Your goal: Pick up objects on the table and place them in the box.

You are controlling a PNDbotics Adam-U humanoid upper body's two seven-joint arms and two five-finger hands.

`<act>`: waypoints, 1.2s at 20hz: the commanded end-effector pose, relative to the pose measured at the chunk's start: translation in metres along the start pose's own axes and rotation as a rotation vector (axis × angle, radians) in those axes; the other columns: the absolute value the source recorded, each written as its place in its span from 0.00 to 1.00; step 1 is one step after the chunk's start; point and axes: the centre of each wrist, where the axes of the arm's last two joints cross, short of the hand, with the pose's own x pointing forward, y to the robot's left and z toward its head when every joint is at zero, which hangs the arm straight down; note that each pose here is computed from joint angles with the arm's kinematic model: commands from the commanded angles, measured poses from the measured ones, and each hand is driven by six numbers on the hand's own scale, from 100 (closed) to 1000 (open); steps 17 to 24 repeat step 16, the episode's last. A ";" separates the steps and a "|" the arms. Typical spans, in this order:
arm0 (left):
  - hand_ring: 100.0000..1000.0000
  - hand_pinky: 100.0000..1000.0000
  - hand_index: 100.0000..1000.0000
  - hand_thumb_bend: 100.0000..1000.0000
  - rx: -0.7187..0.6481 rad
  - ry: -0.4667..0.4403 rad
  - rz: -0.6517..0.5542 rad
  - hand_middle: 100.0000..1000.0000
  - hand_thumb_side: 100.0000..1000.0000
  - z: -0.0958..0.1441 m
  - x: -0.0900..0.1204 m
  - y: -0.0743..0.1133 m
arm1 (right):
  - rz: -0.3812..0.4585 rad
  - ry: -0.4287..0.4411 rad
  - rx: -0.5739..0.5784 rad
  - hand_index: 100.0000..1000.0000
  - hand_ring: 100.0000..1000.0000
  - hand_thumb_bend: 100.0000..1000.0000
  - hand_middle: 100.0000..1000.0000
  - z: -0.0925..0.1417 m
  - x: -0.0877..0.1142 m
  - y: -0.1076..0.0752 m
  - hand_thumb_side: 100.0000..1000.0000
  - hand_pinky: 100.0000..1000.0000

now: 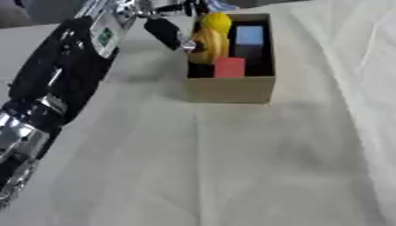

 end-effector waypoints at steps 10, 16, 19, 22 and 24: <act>0.67 0.75 0.81 0.20 0.508 0.179 0.349 0.64 0.63 0.135 -0.014 0.006 | 0.013 -0.042 -0.019 0.86 0.75 0.00 0.72 -0.005 0.010 -0.008 0.63 0.87; 0.66 0.75 0.81 0.18 0.642 0.309 0.573 0.63 0.70 0.179 -0.011 -0.033 | 0.000 -0.033 -0.046 0.86 0.76 0.00 0.73 -0.002 0.008 -0.007 0.63 0.88; 0.66 0.75 0.81 0.18 0.642 0.309 0.573 0.63 0.70 0.179 -0.011 -0.033 | 0.000 -0.033 -0.046 0.86 0.76 0.00 0.73 -0.002 0.008 -0.007 0.63 0.88; 0.66 0.75 0.81 0.18 0.642 0.309 0.573 0.63 0.70 0.179 -0.011 -0.033 | 0.000 -0.033 -0.046 0.86 0.76 0.00 0.73 -0.002 0.008 -0.007 0.63 0.88; 0.66 0.75 0.81 0.18 0.642 0.309 0.573 0.63 0.70 0.179 -0.011 -0.033 | 0.000 -0.033 -0.046 0.86 0.76 0.00 0.73 -0.002 0.008 -0.007 0.63 0.88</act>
